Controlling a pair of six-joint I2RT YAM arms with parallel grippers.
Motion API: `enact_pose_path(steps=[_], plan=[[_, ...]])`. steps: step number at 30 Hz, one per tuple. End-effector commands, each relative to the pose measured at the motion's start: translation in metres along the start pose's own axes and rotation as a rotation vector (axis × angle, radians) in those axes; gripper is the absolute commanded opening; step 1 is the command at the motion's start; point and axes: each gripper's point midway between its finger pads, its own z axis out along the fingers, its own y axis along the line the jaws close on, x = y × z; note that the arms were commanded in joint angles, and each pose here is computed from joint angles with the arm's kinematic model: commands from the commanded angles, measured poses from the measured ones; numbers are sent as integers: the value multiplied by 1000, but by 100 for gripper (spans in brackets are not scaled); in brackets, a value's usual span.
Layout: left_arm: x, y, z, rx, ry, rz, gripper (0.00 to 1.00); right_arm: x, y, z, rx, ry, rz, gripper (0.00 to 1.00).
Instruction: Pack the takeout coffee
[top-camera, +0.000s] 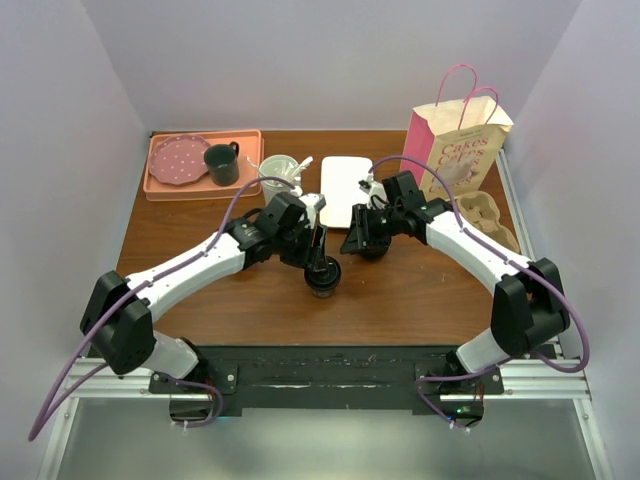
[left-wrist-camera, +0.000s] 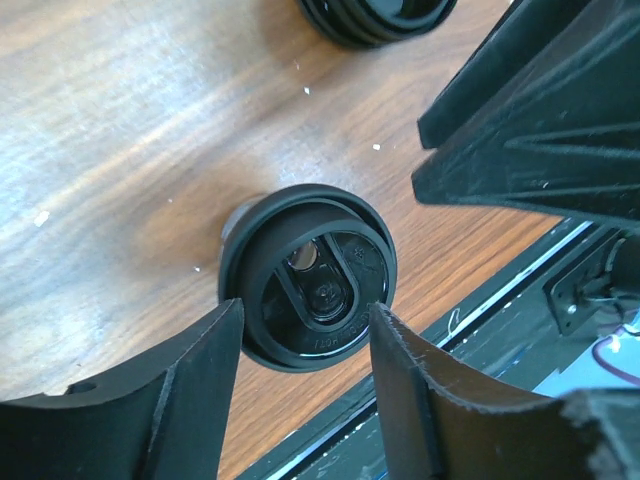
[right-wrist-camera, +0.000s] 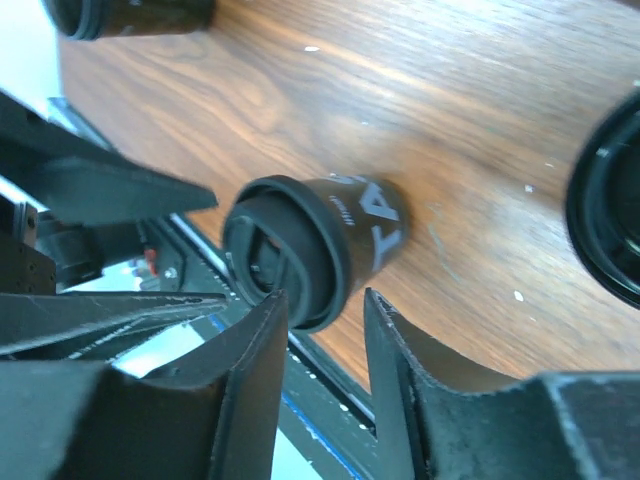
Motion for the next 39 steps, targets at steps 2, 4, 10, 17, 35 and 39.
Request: enact_pose_path(steps=[2,4,10,17,35,39], plan=[[-8,-7,4,-2,-16,21,57,-3,-1,-8,30,-34,-26,36],[-3,-5,10,-5,6,19,56,-2,-2,-5,27,-40,-25,35],[14,4,24,-22,52,13,56,3,-9,7,18,-24,-28,34],[18,6,29,-13,57,43,57,-3,-2,13,-30,23,-79,34],[-6,-29,-27,86,-39,-35,68,13,-1,-17,19,-21,-77,34],[17,-25,-27,91,-9,-124,70,14,-5,-21,47,-22,-94,35]])
